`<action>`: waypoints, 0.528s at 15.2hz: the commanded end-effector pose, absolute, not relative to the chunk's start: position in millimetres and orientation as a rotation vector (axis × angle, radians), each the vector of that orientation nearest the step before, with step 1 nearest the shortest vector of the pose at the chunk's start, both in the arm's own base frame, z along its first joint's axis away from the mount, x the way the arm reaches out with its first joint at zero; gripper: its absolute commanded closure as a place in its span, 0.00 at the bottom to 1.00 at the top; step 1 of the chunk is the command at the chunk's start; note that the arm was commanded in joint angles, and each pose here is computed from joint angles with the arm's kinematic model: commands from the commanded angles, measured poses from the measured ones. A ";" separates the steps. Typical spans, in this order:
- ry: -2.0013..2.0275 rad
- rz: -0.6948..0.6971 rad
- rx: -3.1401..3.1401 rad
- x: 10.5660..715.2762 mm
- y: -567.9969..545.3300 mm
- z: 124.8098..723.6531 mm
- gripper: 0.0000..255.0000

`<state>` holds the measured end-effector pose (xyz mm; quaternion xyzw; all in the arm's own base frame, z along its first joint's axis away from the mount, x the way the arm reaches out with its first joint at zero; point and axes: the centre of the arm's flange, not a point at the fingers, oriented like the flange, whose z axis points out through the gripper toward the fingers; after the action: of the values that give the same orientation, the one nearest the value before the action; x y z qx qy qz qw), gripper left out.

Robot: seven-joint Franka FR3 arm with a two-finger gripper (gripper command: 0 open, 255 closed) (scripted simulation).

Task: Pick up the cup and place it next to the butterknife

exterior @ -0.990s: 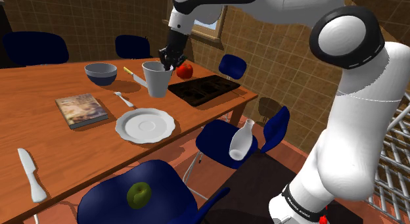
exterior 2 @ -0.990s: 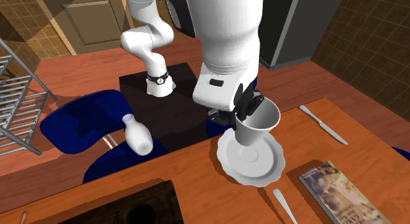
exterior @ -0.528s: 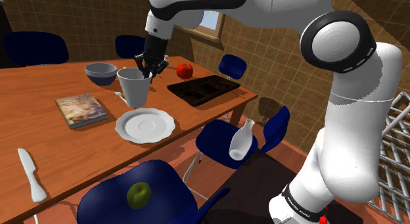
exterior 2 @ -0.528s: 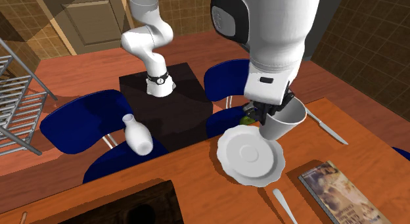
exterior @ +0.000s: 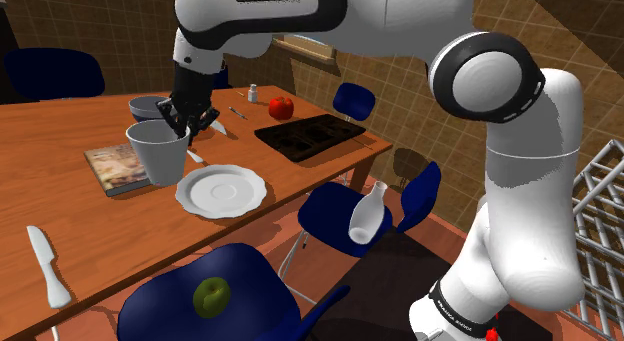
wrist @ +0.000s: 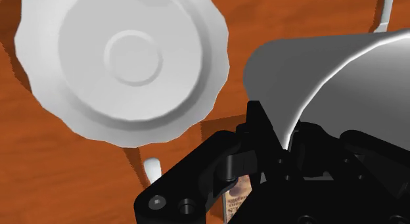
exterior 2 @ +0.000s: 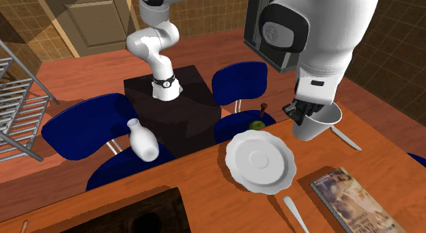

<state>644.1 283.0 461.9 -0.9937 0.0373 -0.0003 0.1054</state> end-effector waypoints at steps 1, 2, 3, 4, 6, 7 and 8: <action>0.112 -0.002 -2.928 645.5 307.2 455.8 1.00; 0.112 -0.002 -2.928 645.9 319.9 452.5 1.00; 0.112 -0.002 -2.928 646.4 332.7 449.1 1.00; 0.112 -0.002 -2.928 646.8 345.4 445.7 1.00; 0.112 -0.002 -2.928 647.8 371.0 439.0 1.00; 0.112 -0.002 -2.928 648.2 383.7 435.7 1.00; 0.112 -0.002 -2.928 648.4 387.5 434.7 1.00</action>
<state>647.5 380.1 439.5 -0.9937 0.0375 -0.0001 0.1054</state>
